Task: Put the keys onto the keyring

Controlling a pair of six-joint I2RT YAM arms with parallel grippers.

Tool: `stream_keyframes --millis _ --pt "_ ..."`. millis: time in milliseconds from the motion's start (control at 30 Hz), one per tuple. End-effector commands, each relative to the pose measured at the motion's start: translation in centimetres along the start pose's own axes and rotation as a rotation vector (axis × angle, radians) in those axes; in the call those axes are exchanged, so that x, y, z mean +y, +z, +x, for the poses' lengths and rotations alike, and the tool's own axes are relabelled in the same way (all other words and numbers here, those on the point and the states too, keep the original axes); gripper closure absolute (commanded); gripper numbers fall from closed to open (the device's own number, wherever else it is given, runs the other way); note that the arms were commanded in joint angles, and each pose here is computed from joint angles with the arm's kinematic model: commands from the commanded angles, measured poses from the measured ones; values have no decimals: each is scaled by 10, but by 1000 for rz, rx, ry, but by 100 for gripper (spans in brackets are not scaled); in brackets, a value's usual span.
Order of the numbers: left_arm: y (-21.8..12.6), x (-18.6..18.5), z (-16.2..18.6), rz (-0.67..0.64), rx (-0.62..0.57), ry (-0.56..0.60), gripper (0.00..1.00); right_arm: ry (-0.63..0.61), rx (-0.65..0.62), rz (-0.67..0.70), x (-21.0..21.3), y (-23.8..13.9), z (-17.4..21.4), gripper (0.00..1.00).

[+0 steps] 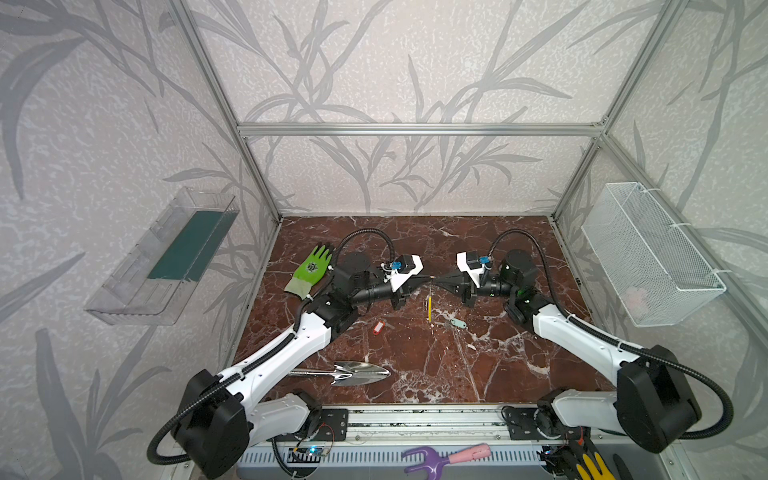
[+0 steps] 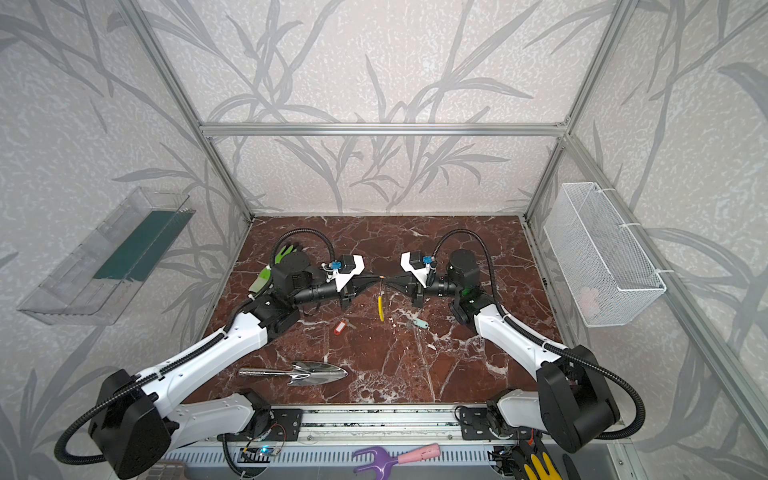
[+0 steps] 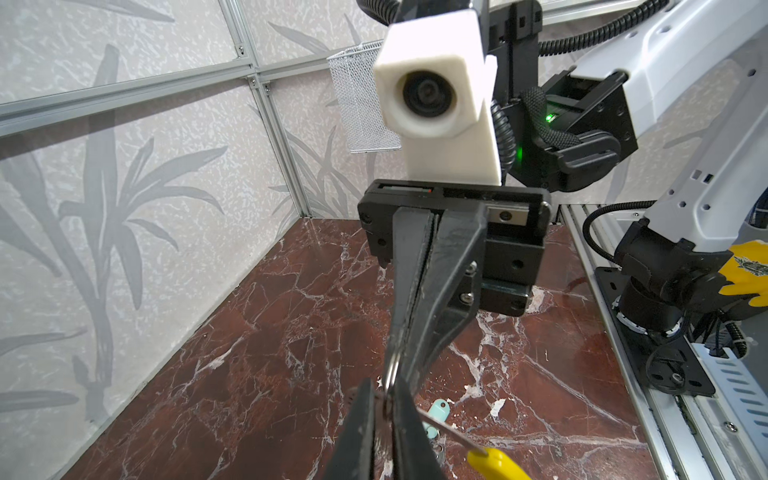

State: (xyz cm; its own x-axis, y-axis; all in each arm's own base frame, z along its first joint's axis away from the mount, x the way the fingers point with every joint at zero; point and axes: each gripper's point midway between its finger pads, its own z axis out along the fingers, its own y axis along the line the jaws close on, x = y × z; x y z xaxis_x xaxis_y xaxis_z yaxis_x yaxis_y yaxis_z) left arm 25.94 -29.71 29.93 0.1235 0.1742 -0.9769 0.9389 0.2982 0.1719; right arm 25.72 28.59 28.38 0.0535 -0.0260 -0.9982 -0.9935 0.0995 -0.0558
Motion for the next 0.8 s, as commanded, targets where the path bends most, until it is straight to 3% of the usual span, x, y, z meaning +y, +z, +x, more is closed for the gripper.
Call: stream_keyframes --millis 0,367,767 --pt "1 -2 -2 19 -18 4 87 -35 -36 -19 6 -1 -11 100" --pt "2 -2 1 24 -6 3 87 -37 -51 -23 6 0 -13 100" --pt "8 -2 -7 40 -36 11 98 -25 -46 -42 7 2 -10 100"
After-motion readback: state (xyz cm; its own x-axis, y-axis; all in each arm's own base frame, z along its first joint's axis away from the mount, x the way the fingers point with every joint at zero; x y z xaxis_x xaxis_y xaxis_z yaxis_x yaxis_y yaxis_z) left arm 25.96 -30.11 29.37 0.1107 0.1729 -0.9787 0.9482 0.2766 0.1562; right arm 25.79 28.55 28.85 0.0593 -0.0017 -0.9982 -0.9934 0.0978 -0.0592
